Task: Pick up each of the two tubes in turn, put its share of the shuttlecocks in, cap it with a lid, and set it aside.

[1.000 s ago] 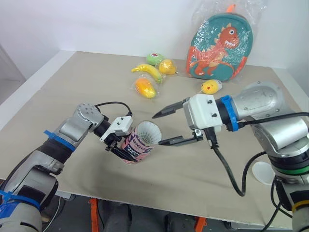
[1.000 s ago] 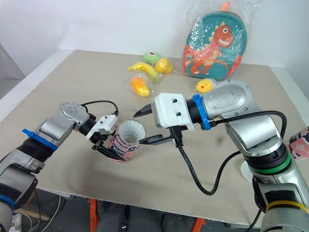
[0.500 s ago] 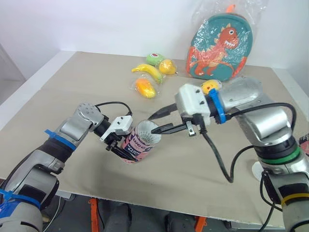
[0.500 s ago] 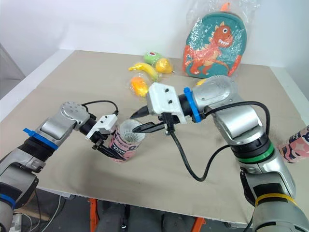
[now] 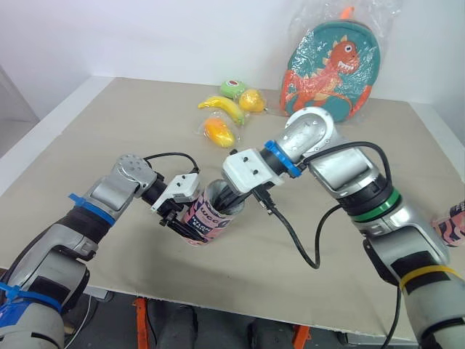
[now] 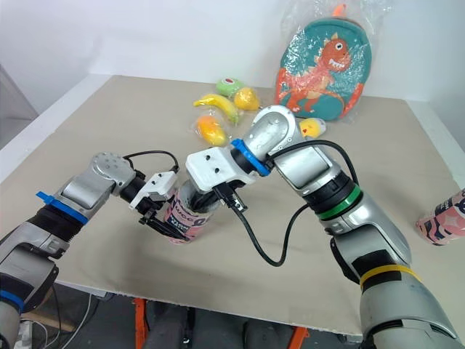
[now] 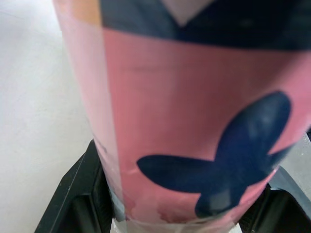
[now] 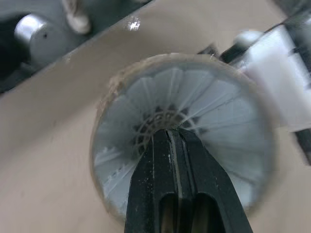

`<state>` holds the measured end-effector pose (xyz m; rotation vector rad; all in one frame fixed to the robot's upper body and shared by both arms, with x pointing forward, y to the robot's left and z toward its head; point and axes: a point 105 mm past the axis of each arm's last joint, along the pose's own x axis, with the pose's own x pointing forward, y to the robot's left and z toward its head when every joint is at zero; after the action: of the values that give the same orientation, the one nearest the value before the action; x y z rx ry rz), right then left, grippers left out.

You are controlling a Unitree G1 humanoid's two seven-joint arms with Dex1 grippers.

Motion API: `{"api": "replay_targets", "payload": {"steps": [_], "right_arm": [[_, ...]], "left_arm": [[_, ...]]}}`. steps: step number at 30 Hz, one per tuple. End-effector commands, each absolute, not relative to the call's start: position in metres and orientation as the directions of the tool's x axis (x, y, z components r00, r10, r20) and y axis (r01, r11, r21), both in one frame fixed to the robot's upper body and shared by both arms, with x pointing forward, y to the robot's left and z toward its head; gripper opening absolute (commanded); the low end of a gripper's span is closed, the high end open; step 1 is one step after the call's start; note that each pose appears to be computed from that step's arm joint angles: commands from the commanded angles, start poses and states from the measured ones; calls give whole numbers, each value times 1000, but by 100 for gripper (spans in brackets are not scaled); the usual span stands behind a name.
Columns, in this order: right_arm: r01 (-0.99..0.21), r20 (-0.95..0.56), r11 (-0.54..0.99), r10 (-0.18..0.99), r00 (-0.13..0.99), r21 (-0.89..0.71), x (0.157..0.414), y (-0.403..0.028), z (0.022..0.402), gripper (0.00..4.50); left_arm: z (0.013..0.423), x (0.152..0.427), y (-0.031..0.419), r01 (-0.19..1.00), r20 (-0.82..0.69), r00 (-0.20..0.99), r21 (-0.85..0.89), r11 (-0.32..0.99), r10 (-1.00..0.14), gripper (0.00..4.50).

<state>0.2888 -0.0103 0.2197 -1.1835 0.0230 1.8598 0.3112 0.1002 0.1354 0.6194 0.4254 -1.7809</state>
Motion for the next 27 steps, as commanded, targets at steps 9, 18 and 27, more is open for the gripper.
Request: {"api": "replay_targets", "payload": {"steps": [9,18,27], "right_arm": [[-654,-776,-694,577,-254,-302,293,26,193,4],[-733,-644,-587,715,-270,-344,296,0,253,4],[-782,-605,-431,791,-87,-451,306,-61,291,4]], "left_arm": [[133,312,103,964,-612,-193,26,-263,-767,271],[131,312,105,968,-610,-182,26,-249,-772,271],[131,313,98,966,-595,-188,34,-258,-781,271]]}}
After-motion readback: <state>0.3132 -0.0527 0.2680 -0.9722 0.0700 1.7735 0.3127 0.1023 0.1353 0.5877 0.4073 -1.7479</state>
